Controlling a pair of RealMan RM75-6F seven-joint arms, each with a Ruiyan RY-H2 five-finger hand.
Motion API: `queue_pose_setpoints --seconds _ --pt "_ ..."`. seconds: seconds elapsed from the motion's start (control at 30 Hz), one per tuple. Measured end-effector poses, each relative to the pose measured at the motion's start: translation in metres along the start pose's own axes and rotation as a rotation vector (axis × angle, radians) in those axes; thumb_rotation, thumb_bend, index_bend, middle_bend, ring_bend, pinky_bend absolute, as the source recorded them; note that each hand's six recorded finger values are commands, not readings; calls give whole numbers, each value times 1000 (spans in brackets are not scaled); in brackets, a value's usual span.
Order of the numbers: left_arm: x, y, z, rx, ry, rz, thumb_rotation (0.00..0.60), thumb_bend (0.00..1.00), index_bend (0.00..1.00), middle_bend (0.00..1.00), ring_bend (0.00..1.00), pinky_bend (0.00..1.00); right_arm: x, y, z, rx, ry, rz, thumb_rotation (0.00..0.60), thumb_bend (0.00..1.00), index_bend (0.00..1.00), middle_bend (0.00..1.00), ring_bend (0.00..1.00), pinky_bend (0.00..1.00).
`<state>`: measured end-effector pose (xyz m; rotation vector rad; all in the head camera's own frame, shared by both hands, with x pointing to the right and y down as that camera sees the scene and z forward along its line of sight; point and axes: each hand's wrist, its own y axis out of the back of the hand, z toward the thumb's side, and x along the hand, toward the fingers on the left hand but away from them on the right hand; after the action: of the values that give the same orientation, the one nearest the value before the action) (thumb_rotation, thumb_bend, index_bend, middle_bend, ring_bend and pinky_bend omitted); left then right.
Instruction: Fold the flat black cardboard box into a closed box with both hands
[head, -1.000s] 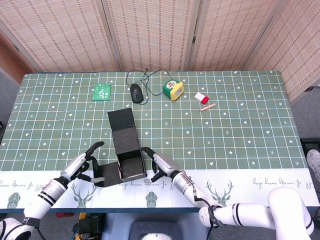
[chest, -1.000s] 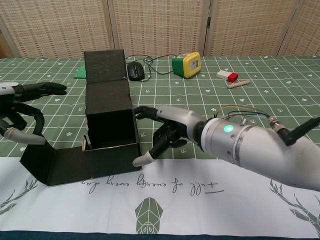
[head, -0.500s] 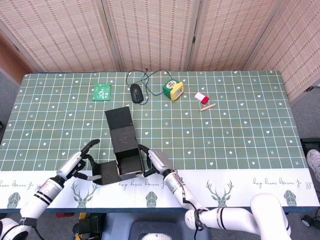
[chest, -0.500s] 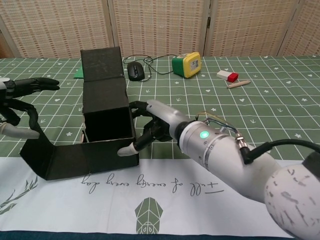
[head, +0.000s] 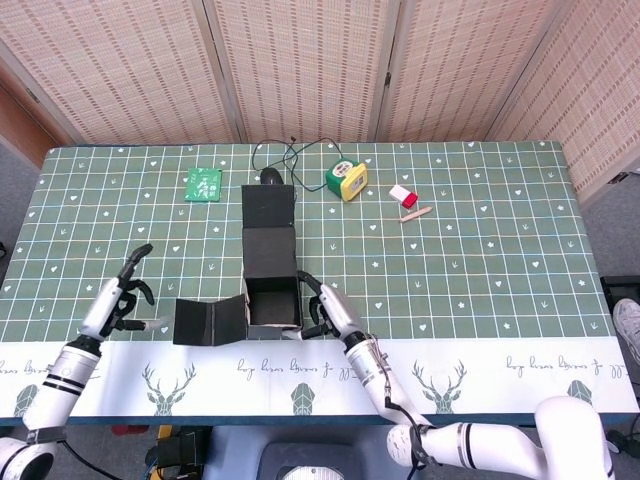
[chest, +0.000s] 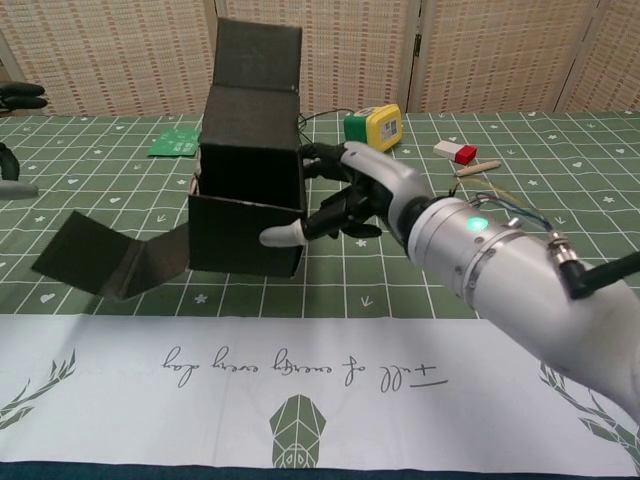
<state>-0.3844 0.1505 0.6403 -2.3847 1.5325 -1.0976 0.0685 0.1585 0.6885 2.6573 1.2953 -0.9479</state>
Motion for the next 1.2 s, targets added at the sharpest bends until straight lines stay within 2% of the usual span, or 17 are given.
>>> queue_pose_setpoints --seconds 0.07,0.2,0.4,0.63,0.83,1.2 --pt "2 9 -3 -5 -1 48 600 91 0 0 553 966 7 15 6 -50 24 -33 600 294 358 401 779 1000" --pt "4 19 -11 -2 16 100 600 91 0 0 553 966 18 42 15 -126 67 -93 600 294 358 402 779 1000" --pt "12 4 -13 -42 31 79 600 91 0 0 554 966 27 56 25 -236 120 -122 600 294 358 403 779 1000" --pt "30 -34 19 -160 -55 25 600 91 0 0 562 966 26 42 30 -280 145 -104 600 294 358 403 779 1000" --pt "38 -57 51 -187 -164 -12 600 91 0 0 568 966 22 31 31 -276 145 -93 600 294 358 403 779 1000" --pt "37 -59 79 -167 -277 16 600 91 1 0 575 966 22 17 22 -229 107 -58 600 294 358 403 779 1000"
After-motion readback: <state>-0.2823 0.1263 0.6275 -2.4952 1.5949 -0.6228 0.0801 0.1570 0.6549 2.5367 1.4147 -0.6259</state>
